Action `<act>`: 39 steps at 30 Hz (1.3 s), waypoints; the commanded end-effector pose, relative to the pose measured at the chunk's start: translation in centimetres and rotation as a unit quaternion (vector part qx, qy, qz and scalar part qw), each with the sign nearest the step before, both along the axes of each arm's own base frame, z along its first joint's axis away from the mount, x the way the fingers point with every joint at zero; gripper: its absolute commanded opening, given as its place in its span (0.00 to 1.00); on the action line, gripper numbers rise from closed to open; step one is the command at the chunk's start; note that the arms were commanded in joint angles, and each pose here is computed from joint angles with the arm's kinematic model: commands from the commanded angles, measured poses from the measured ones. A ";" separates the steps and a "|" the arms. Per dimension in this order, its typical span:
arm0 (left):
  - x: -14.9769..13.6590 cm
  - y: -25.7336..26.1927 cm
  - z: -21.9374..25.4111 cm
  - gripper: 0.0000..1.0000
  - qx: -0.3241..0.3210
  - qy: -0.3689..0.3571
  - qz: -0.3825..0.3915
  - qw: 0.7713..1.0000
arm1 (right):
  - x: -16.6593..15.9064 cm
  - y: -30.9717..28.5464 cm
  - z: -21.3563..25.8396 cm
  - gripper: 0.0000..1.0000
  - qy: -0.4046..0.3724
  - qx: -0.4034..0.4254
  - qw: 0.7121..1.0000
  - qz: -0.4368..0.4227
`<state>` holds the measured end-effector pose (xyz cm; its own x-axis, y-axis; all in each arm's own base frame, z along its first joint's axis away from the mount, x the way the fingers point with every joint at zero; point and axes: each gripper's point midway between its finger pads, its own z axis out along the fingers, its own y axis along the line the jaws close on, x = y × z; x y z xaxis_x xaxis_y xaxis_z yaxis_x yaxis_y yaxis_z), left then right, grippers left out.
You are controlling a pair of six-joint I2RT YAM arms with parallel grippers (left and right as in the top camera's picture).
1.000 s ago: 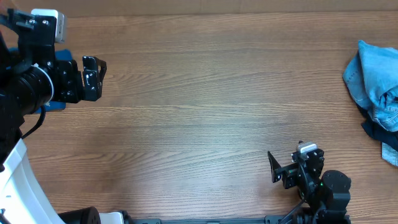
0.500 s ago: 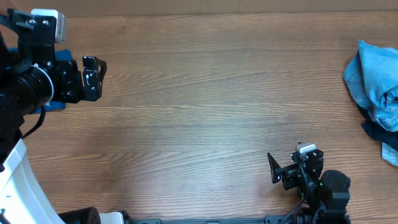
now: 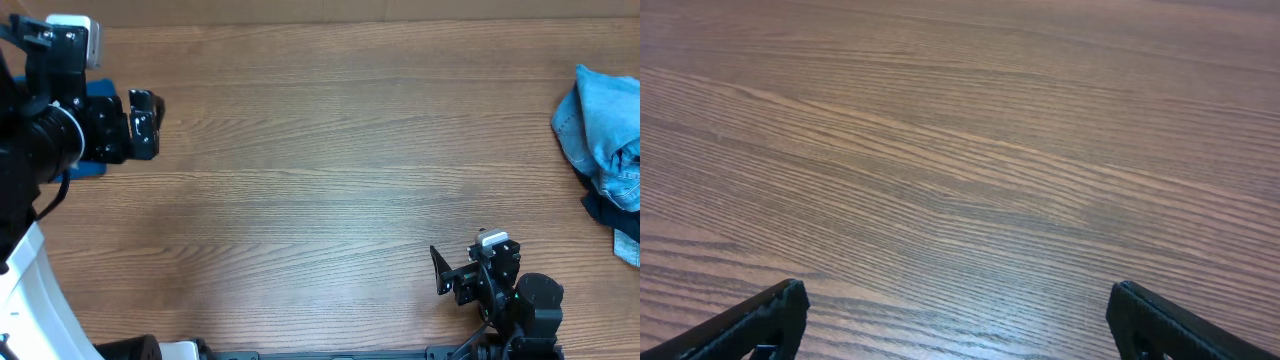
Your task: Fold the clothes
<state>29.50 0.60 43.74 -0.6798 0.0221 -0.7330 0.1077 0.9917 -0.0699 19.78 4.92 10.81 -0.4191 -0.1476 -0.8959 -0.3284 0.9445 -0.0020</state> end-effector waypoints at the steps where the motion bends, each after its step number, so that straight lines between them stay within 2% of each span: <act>1: 1.9 0.7 -0.1 1.00 0.030 -0.031 0.002 0.999 | 0.1 0.0 0.0 1.00 -0.004 -0.001 1.000 -0.001; 3: 3.4 -0.5 0.3 1.00 0.028 -0.071 -0.035 0.996 | 0.1 0.0 0.0 1.00 -0.004 -0.001 1.000 -0.001; 6: 4.6 -3.5 -0.3 1.00 0.048 -0.124 -0.132 0.982 | 0.1 0.0 0.0 1.00 -0.004 -0.001 1.000 -0.001; 14: 3.8 -8.6 -4.8 1.00 0.100 -0.180 -0.250 0.946 | 0.1 0.0 0.0 1.00 -0.004 -0.001 1.000 -0.001; 22: 0.8 -8.9 -9.9 1.00 0.100 -0.193 -0.257 0.942 | 0.1 0.0 0.0 1.00 -0.004 -0.001 1.000 -0.001; 33: -3.6 -8.6 -16.4 1.00 0.115 -0.267 -0.246 0.925 | 0.1 0.0 0.0 1.00 -0.004 -0.001 1.000 -0.001; 39: -5.8 -8.5 -20.9 1.00 0.116 -0.280 -0.243 0.921 | 0.1 0.0 0.0 1.00 -0.004 -0.001 1.000 -0.001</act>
